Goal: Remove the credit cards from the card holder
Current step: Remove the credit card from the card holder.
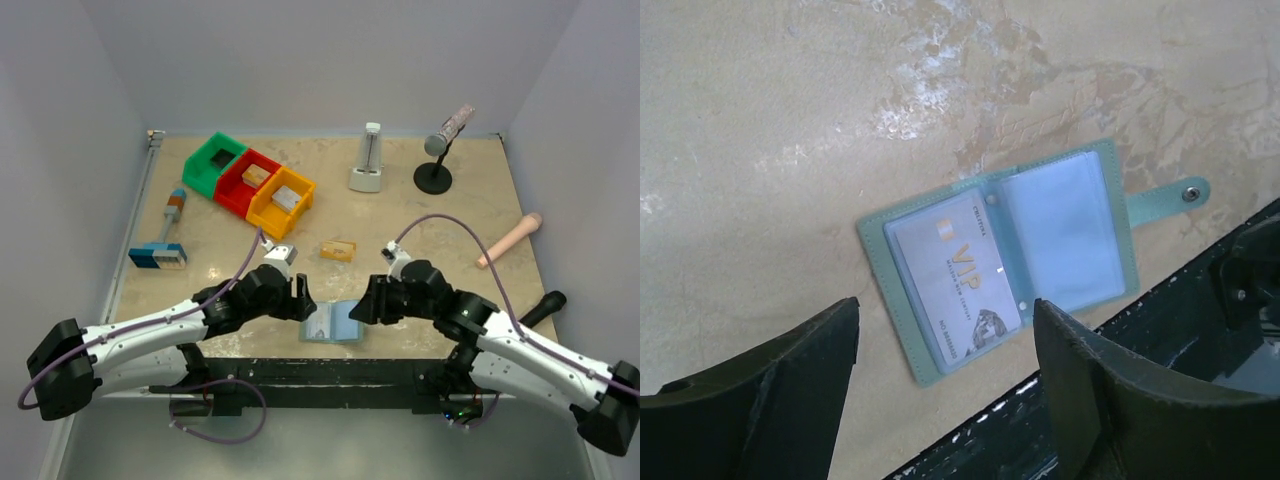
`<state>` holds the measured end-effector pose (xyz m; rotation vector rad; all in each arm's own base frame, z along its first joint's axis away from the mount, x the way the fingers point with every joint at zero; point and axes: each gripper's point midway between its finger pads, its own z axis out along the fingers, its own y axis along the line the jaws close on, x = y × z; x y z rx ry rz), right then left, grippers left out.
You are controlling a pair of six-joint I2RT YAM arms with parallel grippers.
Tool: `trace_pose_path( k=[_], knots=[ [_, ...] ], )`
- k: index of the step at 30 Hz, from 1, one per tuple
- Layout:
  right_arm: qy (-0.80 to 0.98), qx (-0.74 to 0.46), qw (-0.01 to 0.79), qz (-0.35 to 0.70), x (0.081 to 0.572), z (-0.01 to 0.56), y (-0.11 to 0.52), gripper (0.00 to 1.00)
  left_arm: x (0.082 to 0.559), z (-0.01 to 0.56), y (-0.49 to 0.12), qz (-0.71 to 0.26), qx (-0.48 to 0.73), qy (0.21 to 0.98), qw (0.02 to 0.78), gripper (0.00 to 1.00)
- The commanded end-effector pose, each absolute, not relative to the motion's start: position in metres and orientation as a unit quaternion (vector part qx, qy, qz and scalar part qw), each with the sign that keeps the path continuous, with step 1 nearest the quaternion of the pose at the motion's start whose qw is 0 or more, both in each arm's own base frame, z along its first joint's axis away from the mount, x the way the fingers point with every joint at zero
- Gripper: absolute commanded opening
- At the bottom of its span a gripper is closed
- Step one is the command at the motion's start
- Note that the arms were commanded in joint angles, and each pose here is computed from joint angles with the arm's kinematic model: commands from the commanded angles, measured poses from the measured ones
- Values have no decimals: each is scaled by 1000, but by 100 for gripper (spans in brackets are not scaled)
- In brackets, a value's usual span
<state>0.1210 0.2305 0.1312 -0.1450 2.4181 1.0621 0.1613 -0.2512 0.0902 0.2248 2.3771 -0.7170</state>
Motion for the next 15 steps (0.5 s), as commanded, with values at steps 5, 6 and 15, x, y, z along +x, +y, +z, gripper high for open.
trace_pose_path(
  k=[5,6,15],
  knots=[
    [872,-66,219,433,141,125,296,40,148,91,-270,-370,89,877,293,54],
    [876,-59,209,431,142,115,298,40,150,95,-274,-381,89,871,298,50],
    [885,-23,171,431,144,61,309,42,154,83,-284,-387,90,872,286,29]
  ],
)
